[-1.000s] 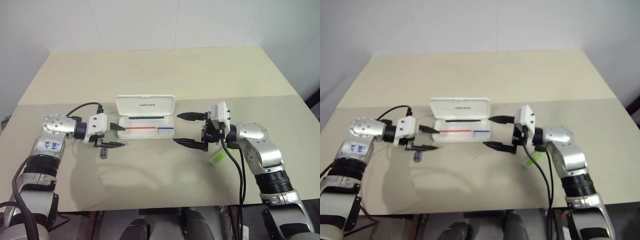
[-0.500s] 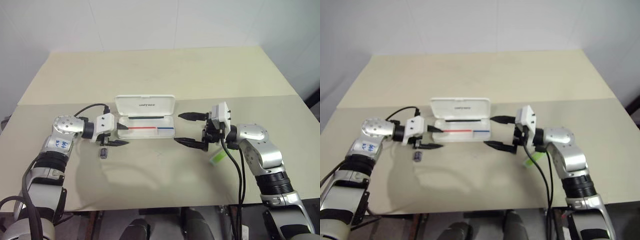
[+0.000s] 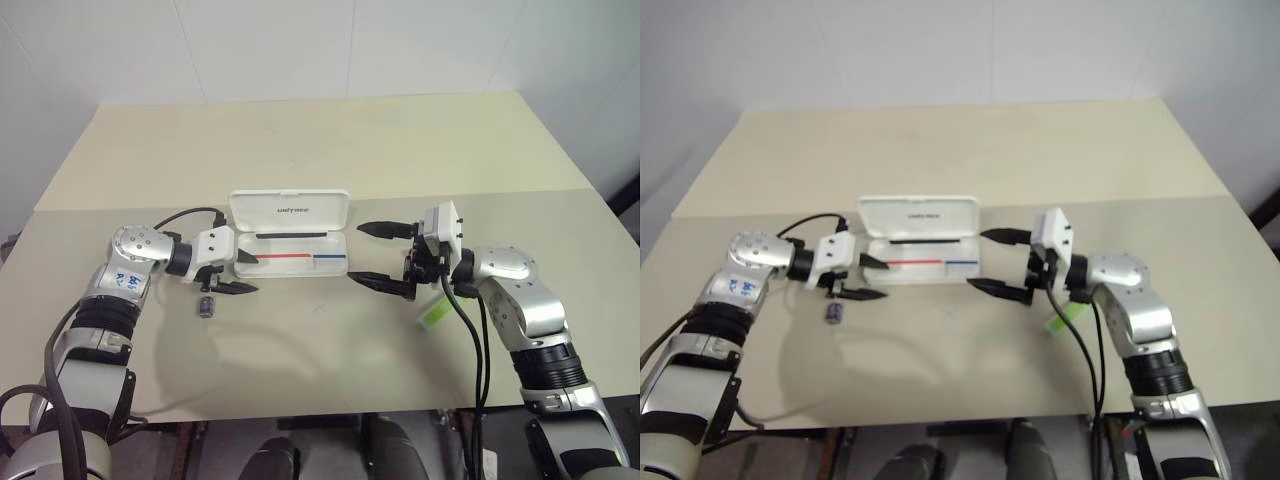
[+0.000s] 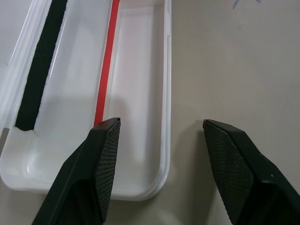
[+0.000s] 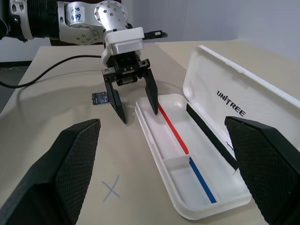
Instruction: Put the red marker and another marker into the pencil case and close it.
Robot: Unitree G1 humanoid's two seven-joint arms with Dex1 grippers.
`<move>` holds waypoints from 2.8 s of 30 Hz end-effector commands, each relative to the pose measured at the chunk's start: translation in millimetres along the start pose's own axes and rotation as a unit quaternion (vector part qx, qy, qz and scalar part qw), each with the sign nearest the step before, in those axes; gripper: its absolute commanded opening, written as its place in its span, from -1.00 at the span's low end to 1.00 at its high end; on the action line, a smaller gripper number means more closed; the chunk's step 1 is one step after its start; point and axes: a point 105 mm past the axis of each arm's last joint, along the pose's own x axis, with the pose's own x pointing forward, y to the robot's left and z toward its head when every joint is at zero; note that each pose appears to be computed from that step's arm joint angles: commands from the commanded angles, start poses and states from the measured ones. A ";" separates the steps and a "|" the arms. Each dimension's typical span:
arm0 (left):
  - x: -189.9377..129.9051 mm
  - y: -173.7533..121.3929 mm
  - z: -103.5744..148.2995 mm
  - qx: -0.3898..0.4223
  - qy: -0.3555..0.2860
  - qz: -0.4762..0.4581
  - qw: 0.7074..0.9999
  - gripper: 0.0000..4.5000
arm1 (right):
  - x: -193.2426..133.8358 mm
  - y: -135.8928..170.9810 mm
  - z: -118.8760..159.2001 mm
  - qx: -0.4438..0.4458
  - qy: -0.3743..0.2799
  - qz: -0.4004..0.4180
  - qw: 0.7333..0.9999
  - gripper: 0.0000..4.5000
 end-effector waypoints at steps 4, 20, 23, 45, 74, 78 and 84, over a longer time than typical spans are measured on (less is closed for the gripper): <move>-2.5 2.5 -2.7 -0.006 0.017 0.001 1.000 -0.24 | 0.9 -2.4 21.7 -0.031 -0.030 -0.002 0.999 1.00; -1.0 -0.9 19.6 0.027 -0.005 -0.011 1.000 -0.99 | 1.9 -4.1 21.9 -0.031 -0.028 0.002 0.999 1.00; -0.6 -4.0 26.9 0.030 -0.011 -0.016 0.999 -0.99 | 1.4 -4.6 22.3 -0.031 -0.028 0.003 0.999 1.00; 13.3 -66.1 66.2 0.005 -0.045 -0.057 0.997 -0.99 | -93.9 6.2 26.2 -0.020 0.110 -0.029 0.993 1.00; 24.5 -82.2 38.7 0.010 -0.013 -0.108 0.994 -0.88 | -70.9 6.7 30.7 -0.027 0.077 -0.028 0.996 1.00; 25.8 -83.2 43.0 0.009 -0.019 -0.111 0.994 -0.37 | -69.3 6.2 31.1 -0.028 0.074 -0.026 0.997 1.00; 22.9 -86.5 48.5 0.006 -0.025 -0.115 0.993 0.56 | -65.3 5.8 29.3 -0.027 0.069 -0.022 0.997 1.00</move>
